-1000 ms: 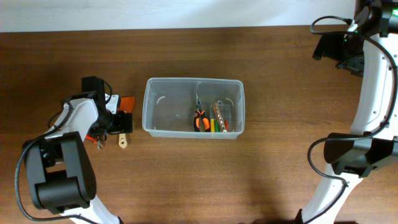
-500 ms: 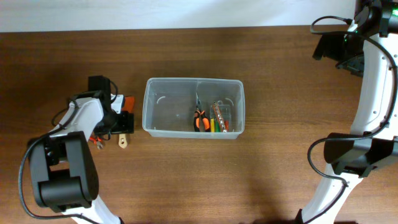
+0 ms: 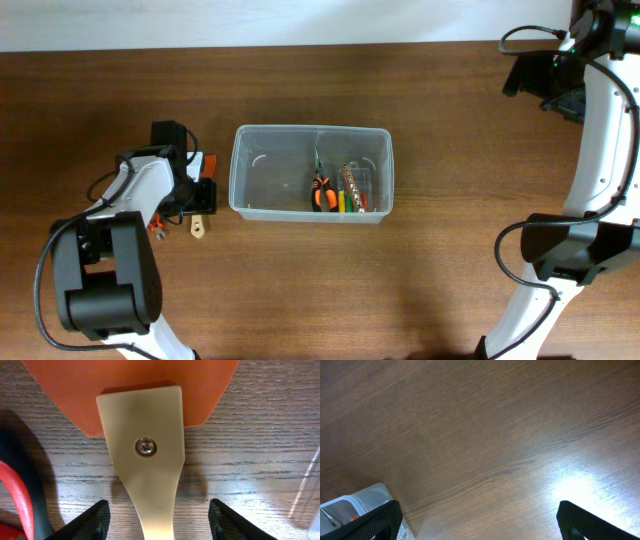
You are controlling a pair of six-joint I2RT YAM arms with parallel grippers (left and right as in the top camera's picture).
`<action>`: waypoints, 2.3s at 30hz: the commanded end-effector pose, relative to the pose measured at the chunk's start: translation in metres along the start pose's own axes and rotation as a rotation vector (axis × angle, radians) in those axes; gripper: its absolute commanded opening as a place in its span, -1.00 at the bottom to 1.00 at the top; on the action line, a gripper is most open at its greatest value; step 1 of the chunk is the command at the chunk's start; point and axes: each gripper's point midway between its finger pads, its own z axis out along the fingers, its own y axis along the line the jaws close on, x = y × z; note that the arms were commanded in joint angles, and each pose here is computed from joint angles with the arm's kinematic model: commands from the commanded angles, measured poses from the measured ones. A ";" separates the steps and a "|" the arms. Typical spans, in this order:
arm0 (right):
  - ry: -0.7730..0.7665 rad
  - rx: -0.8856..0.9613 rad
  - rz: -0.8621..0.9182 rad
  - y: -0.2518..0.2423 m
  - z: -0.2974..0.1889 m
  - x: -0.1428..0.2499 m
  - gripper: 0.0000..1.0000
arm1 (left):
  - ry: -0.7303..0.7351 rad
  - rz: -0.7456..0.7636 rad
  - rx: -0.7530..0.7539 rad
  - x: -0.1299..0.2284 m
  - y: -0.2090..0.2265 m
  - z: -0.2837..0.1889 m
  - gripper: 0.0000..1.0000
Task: Pack container
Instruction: 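Close the left gripper on the scraper's wooden handle, then carry the scraper right into the container and open the left gripper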
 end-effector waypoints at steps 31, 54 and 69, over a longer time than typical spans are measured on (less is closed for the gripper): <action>-0.015 0.002 -0.002 -0.001 -0.005 -0.001 0.97 | 0.068 -0.012 0.029 0.002 -0.005 0.023 -0.96; -0.015 0.002 -0.002 -0.001 -0.005 -0.001 0.97 | -0.372 0.227 0.089 -0.105 -0.031 -0.183 -0.96; -0.015 0.002 -0.002 -0.001 -0.005 -0.001 0.97 | -0.420 1.189 0.370 -0.032 -0.201 -0.208 -0.96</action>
